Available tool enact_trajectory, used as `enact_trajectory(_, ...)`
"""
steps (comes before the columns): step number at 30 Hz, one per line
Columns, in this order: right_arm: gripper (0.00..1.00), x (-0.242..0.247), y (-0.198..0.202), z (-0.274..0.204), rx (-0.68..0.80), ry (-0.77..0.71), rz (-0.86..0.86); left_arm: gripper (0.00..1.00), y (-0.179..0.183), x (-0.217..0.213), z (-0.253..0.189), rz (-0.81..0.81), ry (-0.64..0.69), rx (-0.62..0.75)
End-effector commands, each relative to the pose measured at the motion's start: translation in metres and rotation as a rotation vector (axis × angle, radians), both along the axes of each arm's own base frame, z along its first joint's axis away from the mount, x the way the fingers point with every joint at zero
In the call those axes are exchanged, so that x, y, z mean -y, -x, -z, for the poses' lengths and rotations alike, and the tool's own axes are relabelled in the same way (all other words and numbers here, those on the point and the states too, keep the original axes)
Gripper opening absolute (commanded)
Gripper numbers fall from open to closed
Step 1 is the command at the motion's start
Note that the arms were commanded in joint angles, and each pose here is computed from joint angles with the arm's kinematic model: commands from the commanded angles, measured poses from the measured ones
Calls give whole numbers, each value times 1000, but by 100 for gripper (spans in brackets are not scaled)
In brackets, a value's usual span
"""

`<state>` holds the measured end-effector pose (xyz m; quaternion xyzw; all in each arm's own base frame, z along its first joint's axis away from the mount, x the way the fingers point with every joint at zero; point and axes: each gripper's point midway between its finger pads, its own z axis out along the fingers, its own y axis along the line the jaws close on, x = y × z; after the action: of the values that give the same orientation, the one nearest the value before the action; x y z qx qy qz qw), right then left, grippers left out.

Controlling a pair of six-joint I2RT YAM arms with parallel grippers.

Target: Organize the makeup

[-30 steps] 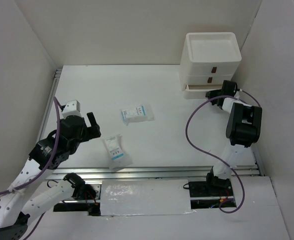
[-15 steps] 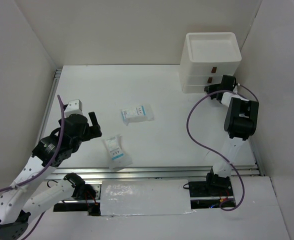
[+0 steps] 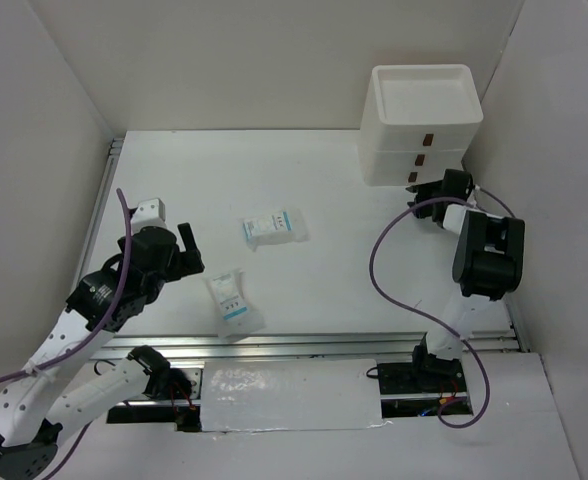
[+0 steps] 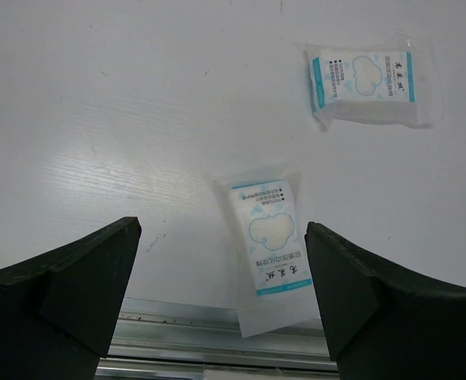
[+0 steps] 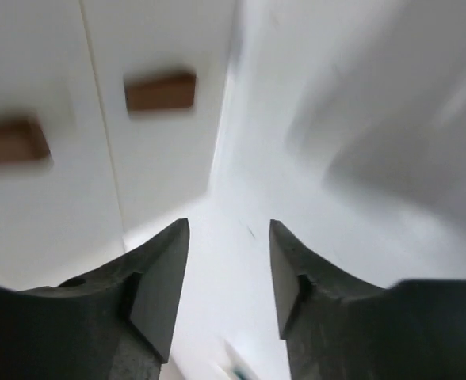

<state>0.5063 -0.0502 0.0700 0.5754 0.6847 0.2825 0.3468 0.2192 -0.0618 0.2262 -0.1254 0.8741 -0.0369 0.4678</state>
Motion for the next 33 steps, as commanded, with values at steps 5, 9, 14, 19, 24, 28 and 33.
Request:
enact_trajectory(5,76,-87,32,-99,246,243,-223,100,-7,-2,-9,-18,8,29)
enact_trajectory(9,100,-177,35,-128,291,474,-570,99,-8,-7,-8,-52,2,23)
enact_trajectory(14,100,-273,68,-73,4,741,-1012,100,-7,-9,-8,-60,3,26)
enact_trajectory(19,100,-321,87,-76,38,788,-961,99,-9,-8,-7,-57,3,18)
enact_trajectory(24,100,-372,105,-75,34,771,-1029,99,-8,-10,-3,-70,-8,0)
enact_trajectory(28,100,-402,115,-69,-26,721,-969,99,-8,-10,-7,-67,8,26)
enact_trajectory(33,100,-454,173,-72,156,736,-1276,99,-6,-13,-6,-87,0,13)
